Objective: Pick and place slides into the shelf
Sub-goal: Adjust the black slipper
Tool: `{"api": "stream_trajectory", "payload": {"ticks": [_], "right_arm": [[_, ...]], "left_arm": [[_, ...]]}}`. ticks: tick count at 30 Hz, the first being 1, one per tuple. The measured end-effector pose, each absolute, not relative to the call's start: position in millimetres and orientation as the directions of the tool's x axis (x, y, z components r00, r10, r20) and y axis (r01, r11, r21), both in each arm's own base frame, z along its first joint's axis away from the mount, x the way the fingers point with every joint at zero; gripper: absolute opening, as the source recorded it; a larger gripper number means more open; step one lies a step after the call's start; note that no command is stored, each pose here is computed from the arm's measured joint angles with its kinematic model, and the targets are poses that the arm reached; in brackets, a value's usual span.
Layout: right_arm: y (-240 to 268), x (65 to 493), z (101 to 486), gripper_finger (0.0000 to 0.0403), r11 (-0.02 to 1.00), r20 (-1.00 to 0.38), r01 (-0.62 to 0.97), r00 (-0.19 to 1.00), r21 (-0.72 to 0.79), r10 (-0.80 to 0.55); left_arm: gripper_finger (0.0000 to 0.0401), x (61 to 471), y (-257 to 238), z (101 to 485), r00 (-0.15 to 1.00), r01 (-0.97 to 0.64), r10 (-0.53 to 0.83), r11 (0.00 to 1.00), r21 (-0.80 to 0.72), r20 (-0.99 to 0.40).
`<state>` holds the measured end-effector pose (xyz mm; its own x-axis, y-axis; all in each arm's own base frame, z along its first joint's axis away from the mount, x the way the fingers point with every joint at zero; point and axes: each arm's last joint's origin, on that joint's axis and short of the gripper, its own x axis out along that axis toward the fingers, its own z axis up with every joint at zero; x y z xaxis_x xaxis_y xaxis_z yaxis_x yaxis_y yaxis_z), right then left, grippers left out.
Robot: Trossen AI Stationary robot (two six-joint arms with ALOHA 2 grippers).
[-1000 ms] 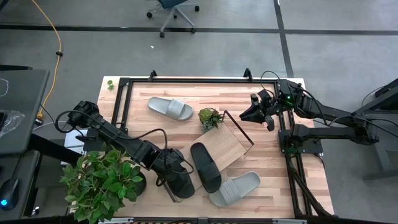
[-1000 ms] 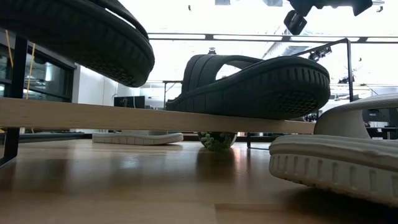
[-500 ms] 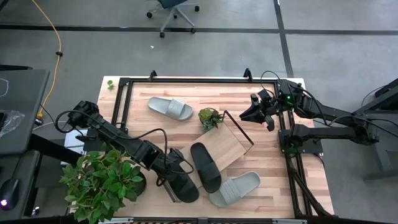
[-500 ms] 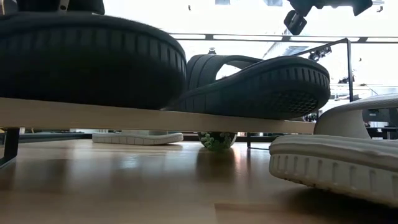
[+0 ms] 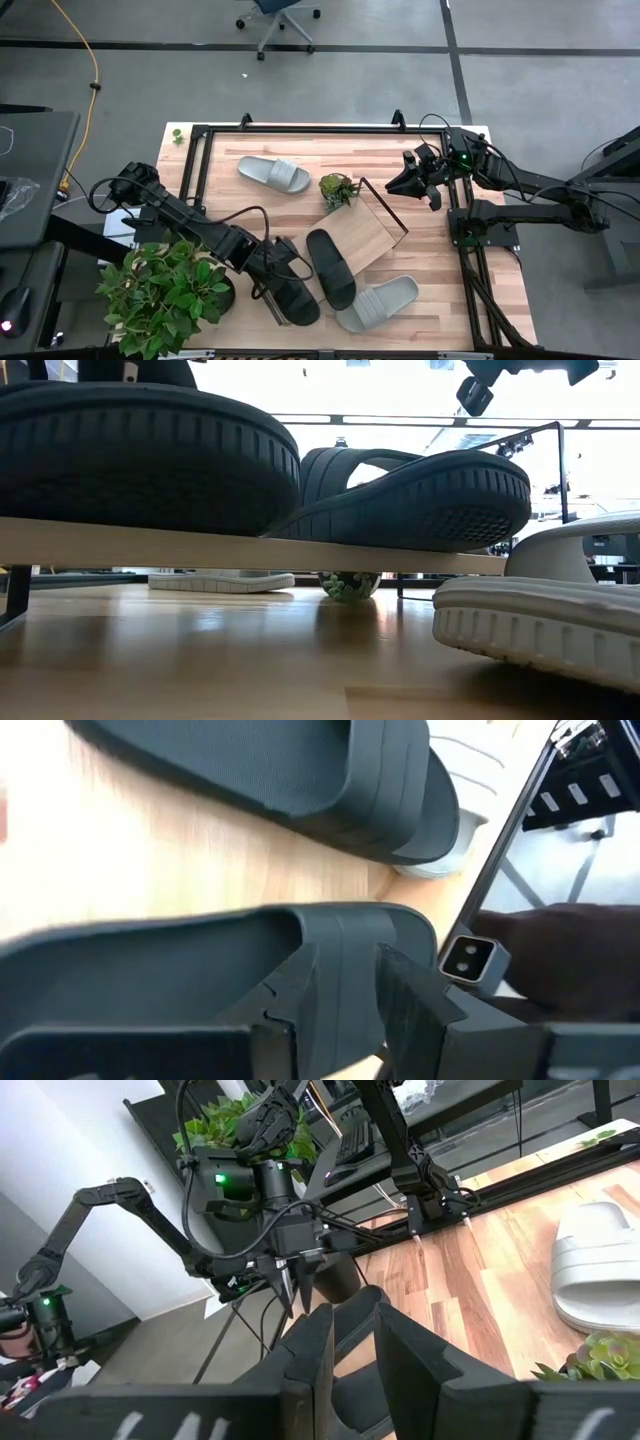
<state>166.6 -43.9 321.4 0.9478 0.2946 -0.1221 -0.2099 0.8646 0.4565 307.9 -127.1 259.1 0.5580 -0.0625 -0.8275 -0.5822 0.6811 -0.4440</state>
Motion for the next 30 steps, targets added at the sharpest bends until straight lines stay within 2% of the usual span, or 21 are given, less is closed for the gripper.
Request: {"api": "stream_trajectory", "payload": {"ticks": [6, 12, 19, 22, 26, 30], "right_arm": [[-44, 167, 322, 0.0067, 0.854, -0.115, -0.207, 0.949, 0.478, 0.294], [-35, 170, 322, 0.0067, 0.822, -0.113, -0.270, 0.922, 0.502, 0.372], [-22, 185, 328, 0.0067, 0.789, -0.162, -0.311, 0.876, 0.529, 0.454], [-16, 193, 336, 0.0067, 0.798, -0.249, -0.314, 0.836, 0.514, 0.489], [-12, 198, 338, 0.0067, 0.840, -0.415, -0.253, 0.778, 0.479, 0.471], [-9, 204, 340, 0.0067, 0.850, -0.457, -0.241, 0.757, 0.468, 0.467]], "left_arm": [[0.0087, 317, -118, 263, 0.610, -0.482, -0.049, 0.769, -0.419, -0.791], [0.0087, 337, -107, 277, 0.755, -0.229, -0.093, 0.890, -0.395, -0.649], [0.0087, 344, -93, 287, 0.804, -0.100, -0.135, 0.929, -0.355, -0.579], [0.0087, 342, -89, 289, 0.798, -0.067, -0.152, 0.939, -0.337, -0.584], [0.0087, 339, -86, 294, 0.800, -0.042, -0.155, 0.949, -0.313, -0.579], [0.0088, 337, -86, 294, 0.789, -0.044, -0.151, 0.953, -0.300, -0.595]]}}
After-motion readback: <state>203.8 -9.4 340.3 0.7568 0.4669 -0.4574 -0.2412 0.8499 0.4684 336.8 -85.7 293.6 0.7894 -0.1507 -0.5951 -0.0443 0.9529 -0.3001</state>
